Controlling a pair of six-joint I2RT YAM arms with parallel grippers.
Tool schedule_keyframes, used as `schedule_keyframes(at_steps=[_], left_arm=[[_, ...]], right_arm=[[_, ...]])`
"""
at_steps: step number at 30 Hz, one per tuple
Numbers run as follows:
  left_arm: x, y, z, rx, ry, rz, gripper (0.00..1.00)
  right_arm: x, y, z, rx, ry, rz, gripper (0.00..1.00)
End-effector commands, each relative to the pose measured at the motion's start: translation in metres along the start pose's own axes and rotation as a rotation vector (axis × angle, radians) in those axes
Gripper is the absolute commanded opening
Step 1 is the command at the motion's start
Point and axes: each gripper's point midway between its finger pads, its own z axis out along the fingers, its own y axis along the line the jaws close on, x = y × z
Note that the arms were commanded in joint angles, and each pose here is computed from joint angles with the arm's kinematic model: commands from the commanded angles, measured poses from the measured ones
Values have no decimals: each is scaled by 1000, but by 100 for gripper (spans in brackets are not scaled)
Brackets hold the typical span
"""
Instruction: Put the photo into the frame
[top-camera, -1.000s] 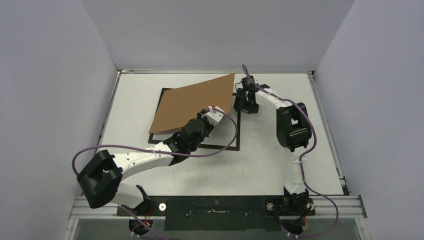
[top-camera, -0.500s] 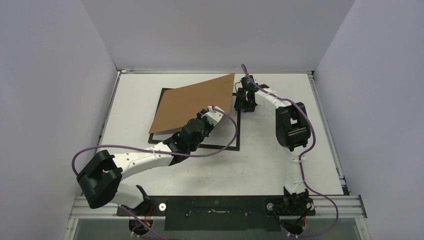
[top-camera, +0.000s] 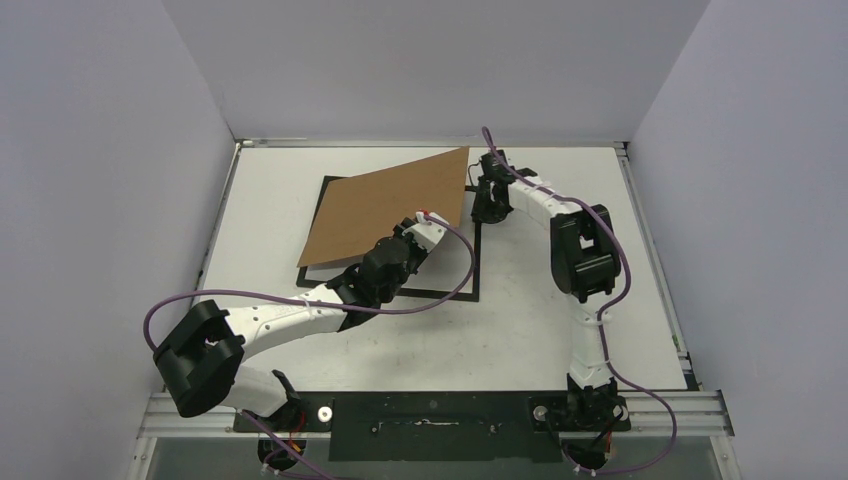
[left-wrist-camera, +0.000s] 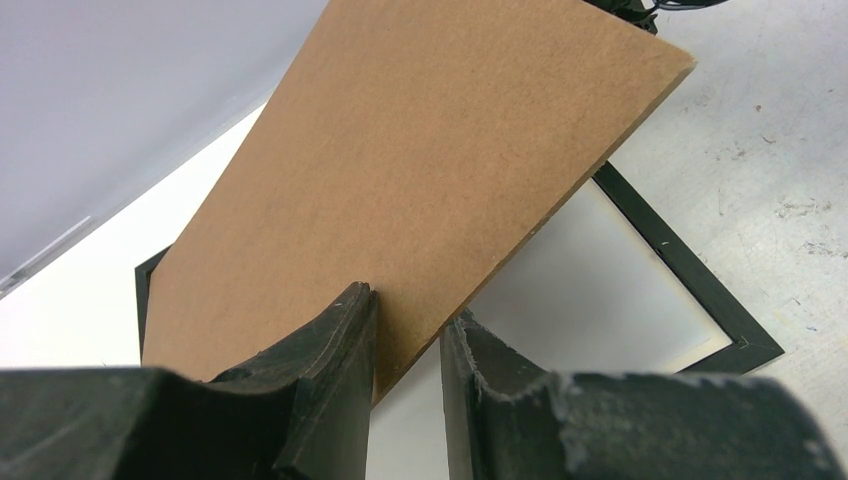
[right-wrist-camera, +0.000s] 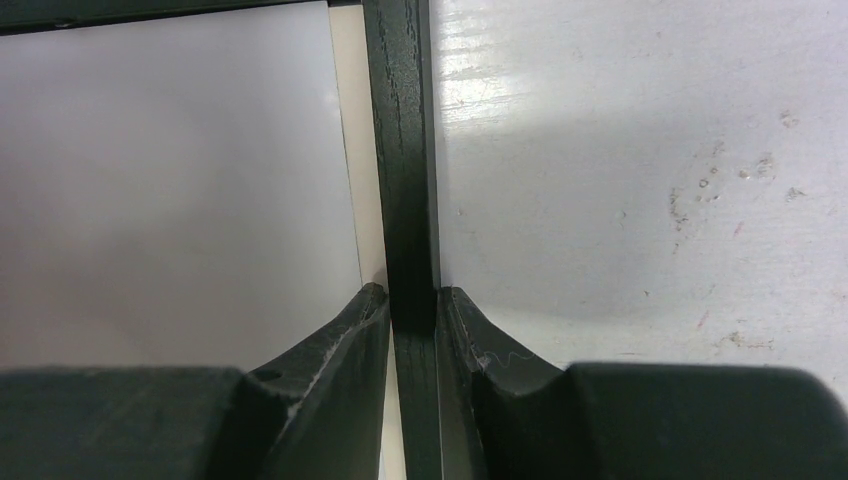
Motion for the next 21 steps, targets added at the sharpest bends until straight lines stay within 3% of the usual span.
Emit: schedule_keyframes(at_steps=[1, 7, 8, 9, 11, 13, 21], left_arm=[[-6, 6, -5, -28, -14, -111, 16], [-6, 6, -5, -28, -15, -110, 16], [-6, 7, -5, -30, -14, -109, 16], [-5, 6, -5, -30, -13, -109, 16], [-5, 7, -5, -32, -13, -110, 16], [-5, 7, -6, -30, -12, -110, 16], [-3, 6, -5, -27, -11, -115, 16]], right_arm=[[-16, -2, -9, -8, -22, 43, 0], [-16, 5, -12, -65, 0, 68, 0], [-18, 5, -15, -73, -4, 86, 11], [-20, 6, -19, -81, -12, 102, 33], [-27, 7, -31, -89, -39, 134, 60], [-30, 6, -41, -92, -51, 151, 70], [21, -8, -69, -55, 74, 125, 72]])
